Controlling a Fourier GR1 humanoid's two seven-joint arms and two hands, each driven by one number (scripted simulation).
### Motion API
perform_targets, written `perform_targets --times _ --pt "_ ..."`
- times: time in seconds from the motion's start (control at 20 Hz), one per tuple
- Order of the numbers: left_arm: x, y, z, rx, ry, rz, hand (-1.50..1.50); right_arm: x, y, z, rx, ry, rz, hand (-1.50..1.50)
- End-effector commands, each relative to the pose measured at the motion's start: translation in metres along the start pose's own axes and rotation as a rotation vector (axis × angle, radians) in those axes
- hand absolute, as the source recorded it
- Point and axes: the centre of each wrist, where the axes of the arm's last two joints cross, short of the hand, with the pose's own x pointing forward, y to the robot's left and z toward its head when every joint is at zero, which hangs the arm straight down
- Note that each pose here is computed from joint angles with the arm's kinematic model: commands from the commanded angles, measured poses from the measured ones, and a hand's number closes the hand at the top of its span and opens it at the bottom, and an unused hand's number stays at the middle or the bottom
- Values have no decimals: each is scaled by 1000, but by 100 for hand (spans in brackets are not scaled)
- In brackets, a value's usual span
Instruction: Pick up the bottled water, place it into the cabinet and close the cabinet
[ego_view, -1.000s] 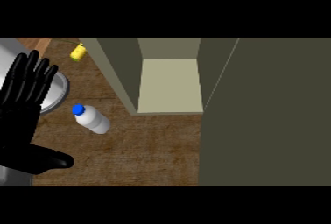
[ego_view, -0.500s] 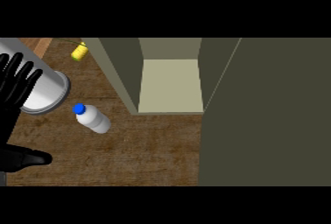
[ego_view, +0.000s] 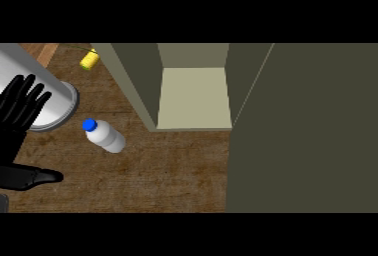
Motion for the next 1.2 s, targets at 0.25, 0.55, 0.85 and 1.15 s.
perform_targets --times 0.25,0.55,0.85,1.15 --pt "-64 25 1 -4 145 33 -150 40 12 22 11 -26 0 -150" --pt "-121 6 -9 -4 239 100 -150 40 16 24 7 -47 -6 -150" --pt "-154 20 -9 29 253 98 -150 39 19 26 24 -45 9 -150" --pt "-193 11 -4 -32 256 146 -150 34 23 27 13 -52 -9 -150"
